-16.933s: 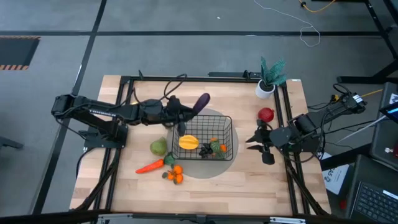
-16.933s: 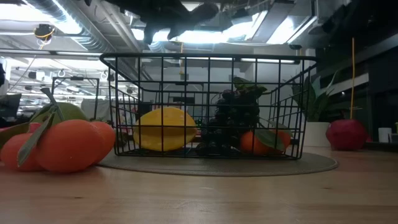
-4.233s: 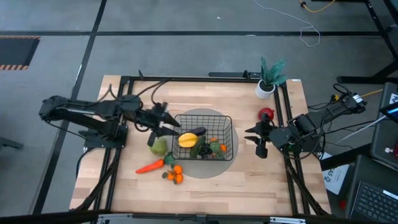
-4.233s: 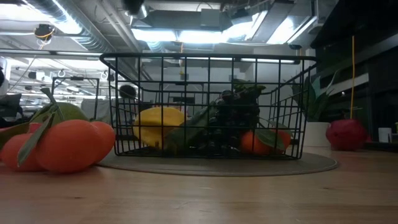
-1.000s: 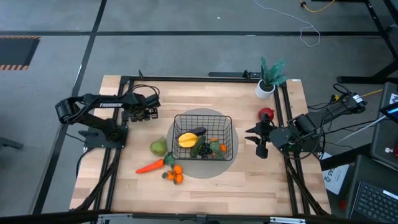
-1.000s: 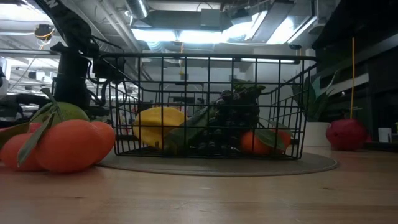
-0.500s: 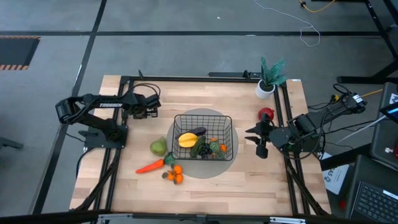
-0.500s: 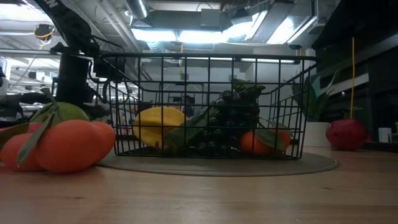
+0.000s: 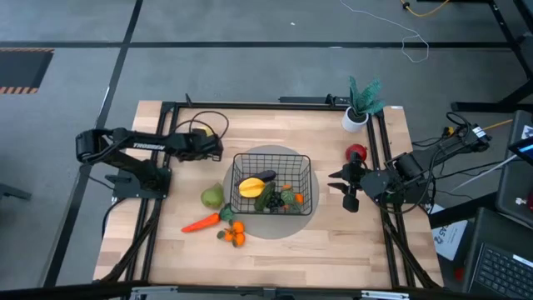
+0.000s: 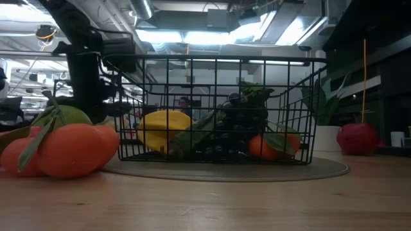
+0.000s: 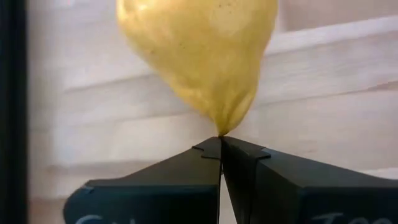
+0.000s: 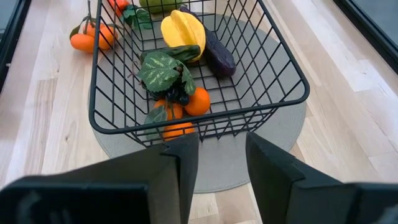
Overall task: Build produce basket
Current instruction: Put the yellow pear into the black wire basket
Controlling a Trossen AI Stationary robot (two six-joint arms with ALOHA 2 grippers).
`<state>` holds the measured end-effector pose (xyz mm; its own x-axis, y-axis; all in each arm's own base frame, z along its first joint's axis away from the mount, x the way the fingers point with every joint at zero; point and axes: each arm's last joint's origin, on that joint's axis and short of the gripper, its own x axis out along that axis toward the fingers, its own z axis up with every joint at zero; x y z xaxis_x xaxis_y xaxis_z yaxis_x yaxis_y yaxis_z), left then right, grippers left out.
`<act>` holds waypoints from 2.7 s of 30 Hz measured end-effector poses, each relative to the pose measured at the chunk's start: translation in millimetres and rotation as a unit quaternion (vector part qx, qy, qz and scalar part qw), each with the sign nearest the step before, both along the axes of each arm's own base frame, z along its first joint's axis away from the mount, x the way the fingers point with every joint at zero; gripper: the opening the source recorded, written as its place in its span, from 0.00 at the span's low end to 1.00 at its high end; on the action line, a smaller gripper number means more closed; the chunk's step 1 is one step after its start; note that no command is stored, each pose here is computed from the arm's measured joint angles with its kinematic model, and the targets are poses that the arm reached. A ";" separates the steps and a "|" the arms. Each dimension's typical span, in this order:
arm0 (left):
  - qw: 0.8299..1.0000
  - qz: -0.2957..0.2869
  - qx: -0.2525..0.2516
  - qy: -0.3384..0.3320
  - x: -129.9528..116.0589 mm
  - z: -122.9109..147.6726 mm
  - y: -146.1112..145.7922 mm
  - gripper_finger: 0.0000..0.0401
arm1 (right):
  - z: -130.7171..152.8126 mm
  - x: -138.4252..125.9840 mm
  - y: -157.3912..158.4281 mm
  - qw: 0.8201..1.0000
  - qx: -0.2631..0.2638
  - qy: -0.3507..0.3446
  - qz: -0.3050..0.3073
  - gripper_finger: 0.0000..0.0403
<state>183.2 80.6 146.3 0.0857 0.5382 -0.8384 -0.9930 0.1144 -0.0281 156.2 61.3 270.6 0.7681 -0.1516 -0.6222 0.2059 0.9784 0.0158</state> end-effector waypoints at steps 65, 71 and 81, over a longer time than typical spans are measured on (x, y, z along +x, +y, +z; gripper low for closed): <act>0.812 -0.425 0.308 -0.255 84.4 163.8 -103.1 0.00 | 0.1 0.0 0.0 1.000 0.000 -0.001 -0.001 0.31; 0.761 -0.491 0.319 -0.279 83.9 169.9 -124.4 0.00 | 0.0 0.0 -0.1 1.000 0.000 -0.001 -0.001 0.31; 0.653 -0.602 0.336 -0.313 80.9 177.8 -150.9 0.00 | 0.1 0.0 -0.1 1.000 -0.001 -0.001 -0.001 0.31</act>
<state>264.1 -70.3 324.2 0.9989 -0.0079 -0.0453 0.0111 0.9973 0.0721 156.2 61.2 270.6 0.7688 -0.1539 -0.6207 0.2079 0.9780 0.0149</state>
